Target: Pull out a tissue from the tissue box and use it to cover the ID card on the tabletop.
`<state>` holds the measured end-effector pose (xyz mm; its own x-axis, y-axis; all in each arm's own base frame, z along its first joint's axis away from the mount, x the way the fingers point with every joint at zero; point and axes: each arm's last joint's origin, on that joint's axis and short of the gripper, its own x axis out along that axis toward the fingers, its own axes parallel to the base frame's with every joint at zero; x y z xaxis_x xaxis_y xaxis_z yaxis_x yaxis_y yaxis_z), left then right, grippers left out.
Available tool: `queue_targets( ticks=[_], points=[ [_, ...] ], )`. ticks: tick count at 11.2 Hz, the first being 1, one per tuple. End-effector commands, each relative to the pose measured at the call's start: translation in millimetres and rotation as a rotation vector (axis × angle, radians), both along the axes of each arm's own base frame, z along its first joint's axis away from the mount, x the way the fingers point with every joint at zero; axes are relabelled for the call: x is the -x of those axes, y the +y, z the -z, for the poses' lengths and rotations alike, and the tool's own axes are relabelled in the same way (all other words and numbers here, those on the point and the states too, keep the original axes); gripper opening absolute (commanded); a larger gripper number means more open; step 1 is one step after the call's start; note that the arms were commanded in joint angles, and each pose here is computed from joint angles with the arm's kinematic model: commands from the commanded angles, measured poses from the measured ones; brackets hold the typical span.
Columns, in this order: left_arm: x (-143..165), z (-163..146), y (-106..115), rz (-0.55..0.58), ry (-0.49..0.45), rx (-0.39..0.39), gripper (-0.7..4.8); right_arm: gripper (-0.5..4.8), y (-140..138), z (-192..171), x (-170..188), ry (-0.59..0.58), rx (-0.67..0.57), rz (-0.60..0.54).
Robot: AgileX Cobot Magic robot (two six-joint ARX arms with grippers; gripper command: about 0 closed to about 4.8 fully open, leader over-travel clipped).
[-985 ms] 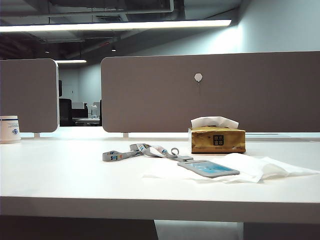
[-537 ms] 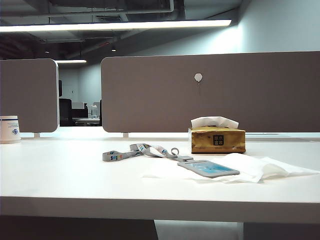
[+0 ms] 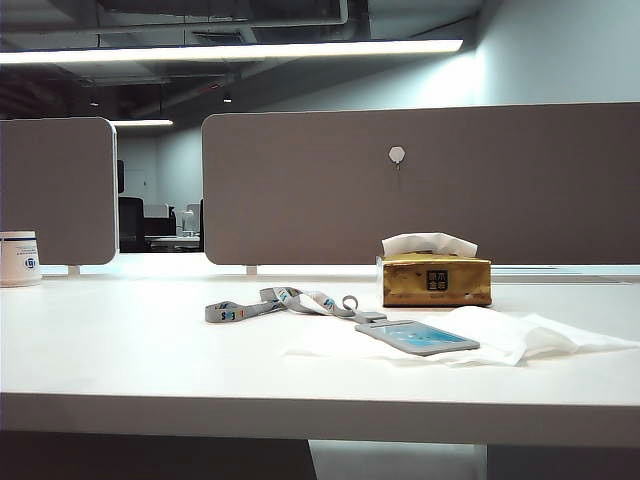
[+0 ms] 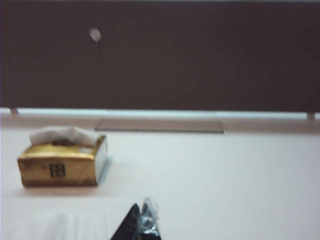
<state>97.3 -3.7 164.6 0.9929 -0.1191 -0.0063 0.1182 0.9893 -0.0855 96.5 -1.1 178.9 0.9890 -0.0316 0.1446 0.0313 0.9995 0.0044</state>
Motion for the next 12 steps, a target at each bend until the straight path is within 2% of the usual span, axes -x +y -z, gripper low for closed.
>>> queue_targets(
  ticks=[1,3,4,6,7,9,11,12],
  points=[
    [1.1,-8.8,-3.5,0.12,-0.08,0.002,-0.05,-0.05,1.6,-22.3,5.4,-0.119,0.006,-0.047],
    [1.7,-12.0,-4.7,0.165,-0.108,0.022,-0.05,-0.05,3.4,-45.8,13.2,-0.189,0.023,-0.109],
    [1.8,-12.7,-4.7,0.166,-0.112,0.038,-0.05,-0.05,3.6,-52.3,15.7,-0.209,0.027,-0.116],
    [2.0,-13.3,-5.4,0.192,-0.113,0.061,-0.05,-0.05,3.6,-91.9,31.3,-0.31,0.072,-0.104],
    [2.5,-13.3,-6.6,0.236,-0.111,0.058,-0.05,-0.05,5.1,-127.9,28.3,-0.285,0.135,-0.14],
    [2.9,-13.9,-7.4,0.266,-0.117,0.056,-0.05,-0.05,8.8,-175.7,-2.0,-0.217,0.162,-0.271],
    [3.1,-14.7,-7.8,0.279,-0.125,0.054,-0.05,-0.05,10.7,-193.8,-25.8,-0.173,0.17,-0.342],
    [3.1,-14.9,-7.8,0.279,-0.127,0.053,-0.05,-0.05,12.4,-203.0,-49.5,-0.127,0.174,-0.407]
  ],
)
